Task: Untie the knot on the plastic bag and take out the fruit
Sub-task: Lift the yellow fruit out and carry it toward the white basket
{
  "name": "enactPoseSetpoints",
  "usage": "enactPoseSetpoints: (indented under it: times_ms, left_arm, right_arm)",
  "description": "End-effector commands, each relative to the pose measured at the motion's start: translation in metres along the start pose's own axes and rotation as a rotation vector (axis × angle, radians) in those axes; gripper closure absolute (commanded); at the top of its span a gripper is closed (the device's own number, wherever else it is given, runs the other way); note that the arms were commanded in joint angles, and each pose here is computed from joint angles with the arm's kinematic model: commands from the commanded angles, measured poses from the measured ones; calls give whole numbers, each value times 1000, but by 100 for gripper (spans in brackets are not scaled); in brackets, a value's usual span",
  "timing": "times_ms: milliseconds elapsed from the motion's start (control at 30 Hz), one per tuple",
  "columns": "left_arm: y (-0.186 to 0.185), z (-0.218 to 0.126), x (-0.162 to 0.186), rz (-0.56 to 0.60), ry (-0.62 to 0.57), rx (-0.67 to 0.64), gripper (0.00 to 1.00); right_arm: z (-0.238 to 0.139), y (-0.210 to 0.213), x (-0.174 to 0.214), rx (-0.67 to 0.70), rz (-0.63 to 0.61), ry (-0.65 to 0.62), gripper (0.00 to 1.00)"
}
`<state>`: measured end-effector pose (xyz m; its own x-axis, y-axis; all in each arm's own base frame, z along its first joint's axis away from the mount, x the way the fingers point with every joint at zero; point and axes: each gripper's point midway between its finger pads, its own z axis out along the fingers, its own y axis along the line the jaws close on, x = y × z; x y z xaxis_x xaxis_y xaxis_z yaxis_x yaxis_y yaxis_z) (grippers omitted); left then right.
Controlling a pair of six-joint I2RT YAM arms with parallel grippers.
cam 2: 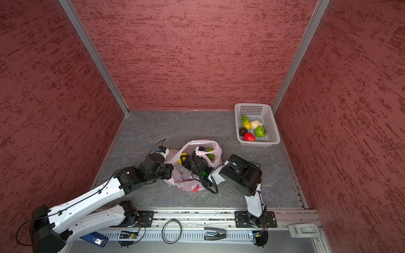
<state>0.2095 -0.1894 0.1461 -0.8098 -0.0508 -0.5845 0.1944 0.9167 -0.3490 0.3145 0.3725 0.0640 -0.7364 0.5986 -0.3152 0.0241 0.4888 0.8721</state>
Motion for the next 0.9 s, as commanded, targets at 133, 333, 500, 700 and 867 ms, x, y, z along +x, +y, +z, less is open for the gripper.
enactPoseSetpoints:
  times_ms: [133, 333, 500, 700, 867]
  left_arm:
    - [-1, 4, -2, 11, 1, 1, 100]
    - [-1, 6, -12, 8, -28, -29, 100]
    - [-1, 7, -20, 5, -54, -43, 100]
    - [-2, 7, -28, -3, -83, -44, 100]
    - [-3, 6, -31, -7, -97, -43, 100]
  right_arm:
    - [-17, 21, -9, -18, 36, -18, 62]
    - [-41, 39, 2, 51, -81, 35, 61]
    - [-63, 47, 11, 119, -177, 104, 60]
    - [-89, 62, 12, 159, -260, 141, 60]
    - [-115, 81, 7, 168, -304, 141, 60]
